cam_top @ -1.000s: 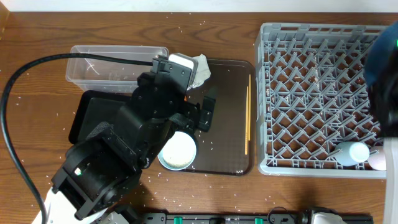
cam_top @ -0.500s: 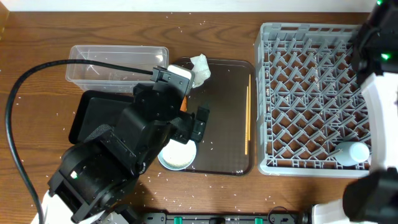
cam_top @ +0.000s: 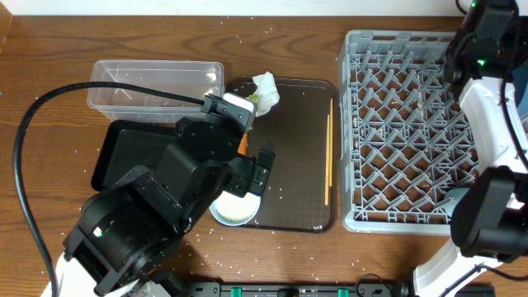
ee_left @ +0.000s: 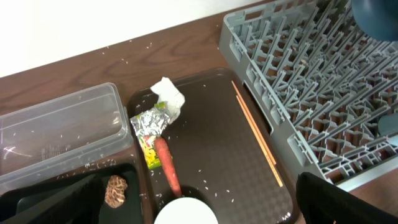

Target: Sort waste into correct bins and load items into the dishwasher rack

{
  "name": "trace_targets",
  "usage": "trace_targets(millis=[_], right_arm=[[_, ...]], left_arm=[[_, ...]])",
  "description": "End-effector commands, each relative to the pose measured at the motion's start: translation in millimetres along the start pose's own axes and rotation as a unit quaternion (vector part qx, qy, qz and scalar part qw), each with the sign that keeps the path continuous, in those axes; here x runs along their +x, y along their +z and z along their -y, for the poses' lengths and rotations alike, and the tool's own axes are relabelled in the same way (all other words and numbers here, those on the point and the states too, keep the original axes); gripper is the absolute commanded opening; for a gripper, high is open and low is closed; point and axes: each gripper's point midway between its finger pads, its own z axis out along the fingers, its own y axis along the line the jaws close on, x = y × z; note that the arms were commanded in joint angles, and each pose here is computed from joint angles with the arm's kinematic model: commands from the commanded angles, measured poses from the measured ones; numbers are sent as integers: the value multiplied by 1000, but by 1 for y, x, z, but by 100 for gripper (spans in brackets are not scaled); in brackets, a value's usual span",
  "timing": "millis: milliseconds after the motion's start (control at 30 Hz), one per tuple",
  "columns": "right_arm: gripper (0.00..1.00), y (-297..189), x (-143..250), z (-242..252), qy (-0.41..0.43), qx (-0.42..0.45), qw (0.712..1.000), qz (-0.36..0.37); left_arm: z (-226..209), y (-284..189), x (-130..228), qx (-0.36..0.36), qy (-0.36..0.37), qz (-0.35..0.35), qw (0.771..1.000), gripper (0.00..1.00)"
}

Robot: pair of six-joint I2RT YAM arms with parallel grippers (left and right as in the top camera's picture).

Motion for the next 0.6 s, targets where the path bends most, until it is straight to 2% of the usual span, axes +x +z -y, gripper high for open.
trace_targets(millis=[0,300,567], right_arm=[[1,14,6,1,-43,5,999,-16],[1,39,25,-1,-25,5,999,-48],[1,29,13,-17,-25,-17,999,-23]], left_arm=[[1,-5,-2,8,4,4,1000,98],[2,0,0,6,6,-3,1000,98],[5,13,4,1,12,-23,1000,98]])
